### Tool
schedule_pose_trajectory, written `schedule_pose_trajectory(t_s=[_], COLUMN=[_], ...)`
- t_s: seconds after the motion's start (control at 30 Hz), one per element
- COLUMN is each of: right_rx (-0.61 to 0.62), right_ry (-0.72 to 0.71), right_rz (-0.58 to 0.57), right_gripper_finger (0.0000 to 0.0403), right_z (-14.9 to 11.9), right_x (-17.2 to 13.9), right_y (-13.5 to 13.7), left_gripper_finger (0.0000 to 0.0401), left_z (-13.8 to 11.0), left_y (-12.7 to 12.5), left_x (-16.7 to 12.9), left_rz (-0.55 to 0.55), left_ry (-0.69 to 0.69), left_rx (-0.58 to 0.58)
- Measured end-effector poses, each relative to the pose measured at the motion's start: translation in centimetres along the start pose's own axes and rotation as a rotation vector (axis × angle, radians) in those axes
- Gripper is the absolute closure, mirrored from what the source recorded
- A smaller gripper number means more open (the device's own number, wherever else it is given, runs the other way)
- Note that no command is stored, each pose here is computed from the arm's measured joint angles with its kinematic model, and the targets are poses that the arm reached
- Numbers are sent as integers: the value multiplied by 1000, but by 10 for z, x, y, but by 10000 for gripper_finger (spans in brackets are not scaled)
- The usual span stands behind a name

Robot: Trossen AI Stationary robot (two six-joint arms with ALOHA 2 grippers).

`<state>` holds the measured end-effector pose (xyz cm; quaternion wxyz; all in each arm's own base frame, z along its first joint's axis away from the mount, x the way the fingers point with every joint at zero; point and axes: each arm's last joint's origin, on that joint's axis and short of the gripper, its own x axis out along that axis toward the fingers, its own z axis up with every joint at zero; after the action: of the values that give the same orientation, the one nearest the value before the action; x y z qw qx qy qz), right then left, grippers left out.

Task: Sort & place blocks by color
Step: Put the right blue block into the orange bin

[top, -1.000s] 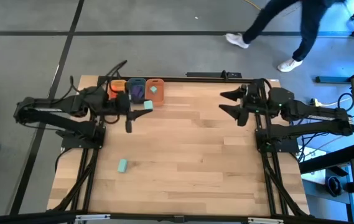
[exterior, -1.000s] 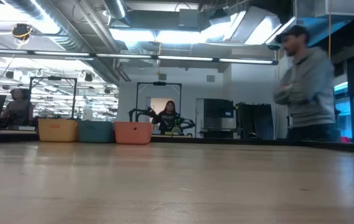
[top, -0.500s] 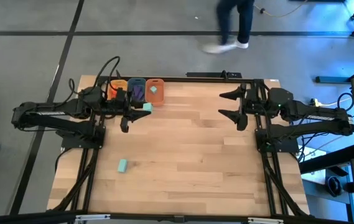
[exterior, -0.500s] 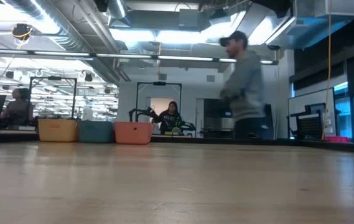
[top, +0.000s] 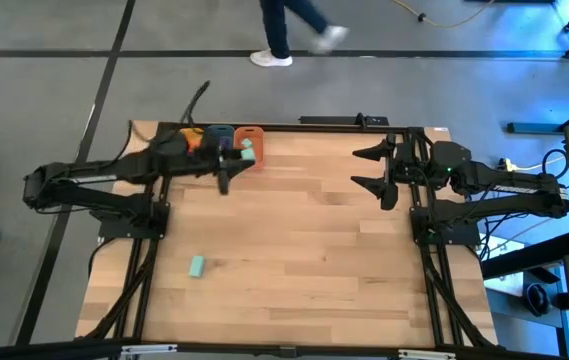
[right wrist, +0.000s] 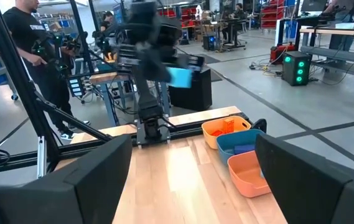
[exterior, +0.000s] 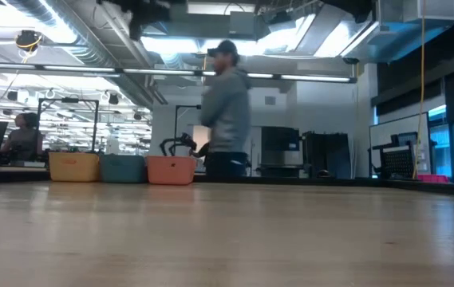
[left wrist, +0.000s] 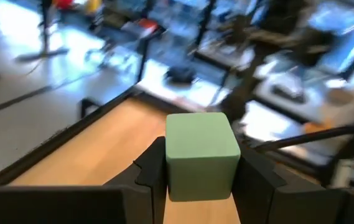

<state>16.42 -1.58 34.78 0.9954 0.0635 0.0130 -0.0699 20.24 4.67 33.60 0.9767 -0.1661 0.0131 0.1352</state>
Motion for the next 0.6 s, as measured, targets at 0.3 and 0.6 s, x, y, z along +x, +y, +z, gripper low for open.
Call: schedule_pose_trajectory(t_s=[0.3,0.6], right_rx=[2,73], right_ry=[4,14], right_rz=[-42,-145], right_gripper_finger=[60,59], right_z=[-1,-3], right_x=[0,0], right_y=[-1,-5], left_gripper_finger=[278,278], left_z=[15,-35], left_y=[96,193], left_x=[58,94], left_rz=[309,373], left_ry=[410,765], left_rx=[17,-168])
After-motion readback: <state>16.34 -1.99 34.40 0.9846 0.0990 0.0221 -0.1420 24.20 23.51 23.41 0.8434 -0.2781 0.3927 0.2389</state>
